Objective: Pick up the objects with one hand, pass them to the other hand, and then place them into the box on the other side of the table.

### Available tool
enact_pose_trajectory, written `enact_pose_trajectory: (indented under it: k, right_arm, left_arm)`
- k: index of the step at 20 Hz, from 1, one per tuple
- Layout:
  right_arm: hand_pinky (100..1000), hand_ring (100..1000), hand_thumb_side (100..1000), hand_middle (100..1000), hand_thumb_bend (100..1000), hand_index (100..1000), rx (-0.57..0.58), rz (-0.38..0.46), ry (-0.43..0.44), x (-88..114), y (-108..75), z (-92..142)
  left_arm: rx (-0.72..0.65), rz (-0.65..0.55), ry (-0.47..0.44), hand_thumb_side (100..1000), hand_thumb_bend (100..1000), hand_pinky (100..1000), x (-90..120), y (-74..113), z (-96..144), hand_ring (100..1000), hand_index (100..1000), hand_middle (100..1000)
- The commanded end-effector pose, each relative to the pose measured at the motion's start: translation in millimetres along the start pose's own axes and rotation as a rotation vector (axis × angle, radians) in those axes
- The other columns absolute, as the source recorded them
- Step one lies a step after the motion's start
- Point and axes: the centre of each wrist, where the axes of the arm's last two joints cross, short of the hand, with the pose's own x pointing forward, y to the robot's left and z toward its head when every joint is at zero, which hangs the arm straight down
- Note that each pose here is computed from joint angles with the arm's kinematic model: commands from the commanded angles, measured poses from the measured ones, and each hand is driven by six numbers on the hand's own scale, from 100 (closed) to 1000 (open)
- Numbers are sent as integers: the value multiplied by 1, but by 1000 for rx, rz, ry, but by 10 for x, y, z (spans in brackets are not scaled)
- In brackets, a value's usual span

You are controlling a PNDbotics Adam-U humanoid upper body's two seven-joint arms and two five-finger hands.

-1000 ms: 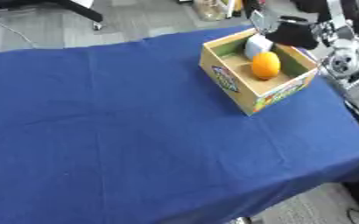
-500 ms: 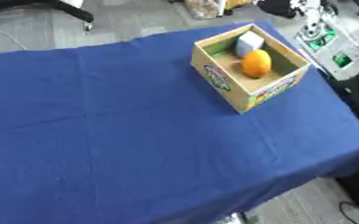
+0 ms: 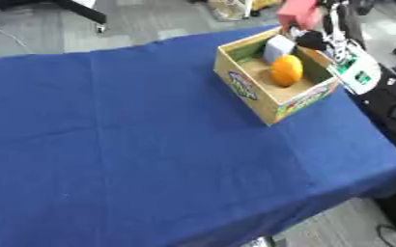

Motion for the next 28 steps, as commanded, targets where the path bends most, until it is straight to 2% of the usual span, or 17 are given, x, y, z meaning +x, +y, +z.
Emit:
enact_pose_trajectory:
  k: [1, 2, 6, 10, 12, 14, 17, 19, 22, 24, 25, 26, 28]
  right_arm:
    - [239, 190, 575, 215, 526, 825, 62, 53, -15, -67, -221, -52]
    - [242, 191, 592, 217, 575, 844, 71, 64, -14, -76, -237, -52]
    - [233, 181, 617, 210, 622, 866, 73, 96, -15, -86, -283, -42]
    - [214, 165, 583, 192, 572, 853, -17, 80, -48, -31, -345, -13]
    - [221, 178, 502, 212, 497, 841, -102, 40, -91, 53, -397, 25]
    - [226, 188, 443, 218, 407, 833, -200, -36, -167, 218, -459, 97]
    - [242, 212, 396, 235, 339, 821, -330, -174, -300, 594, -536, 332]
    - [256, 229, 389, 251, 304, 817, -391, -275, -385, 854, -546, 562]
    - [271, 249, 389, 272, 232, 815, -417, -438, -483, 1141, -466, 961]
    - [277, 257, 396, 281, 201, 813, -416, -534, -515, 1238, -395, 1183]
    - [282, 263, 393, 290, 242, 811, -414, -579, -523, 1249, -328, 1253]
    - [283, 264, 398, 290, 184, 809, -413, -614, -531, 1249, -261, 1304]
    - [284, 264, 406, 294, 170, 811, -401, -665, -543, 1248, -125, 1386]
  left_arm:
    - [-9, -11, -24, 632, 549, 737, 59, 20, -16, 706, 841, 710]
    - [-10, -11, -22, 633, 548, 737, 58, 19, -15, 705, 841, 709]
    - [-19, -9, -17, 634, 547, 737, 53, 15, -9, 704, 842, 708]
    - [-26, -11, -15, 636, 545, 736, 50, 13, -6, 703, 842, 707]
    - [-22, -15, -17, 640, 536, 736, 51, 18, -7, 702, 841, 706]
    - [-15, -23, -21, 641, 536, 736, 53, 25, -12, 701, 839, 705]
    - [-1, -41, -30, 642, 530, 735, 61, 34, -24, 698, 836, 701]
    - [7, -54, -42, 642, 526, 734, 70, 42, -36, 695, 833, 697]
    - [25, -77, -63, 641, 519, 733, 84, 58, -56, 692, 829, 693]
    - [38, -92, -79, 639, 514, 733, 94, 62, -71, 690, 824, 690]
    - [44, -100, -88, 641, 509, 733, 98, 66, -77, 688, 822, 688]
    - [49, -109, -94, 643, 505, 733, 101, 69, -81, 688, 821, 687]
    - [58, -123, -104, 644, 498, 732, 106, 69, -88, 686, 817, 685]
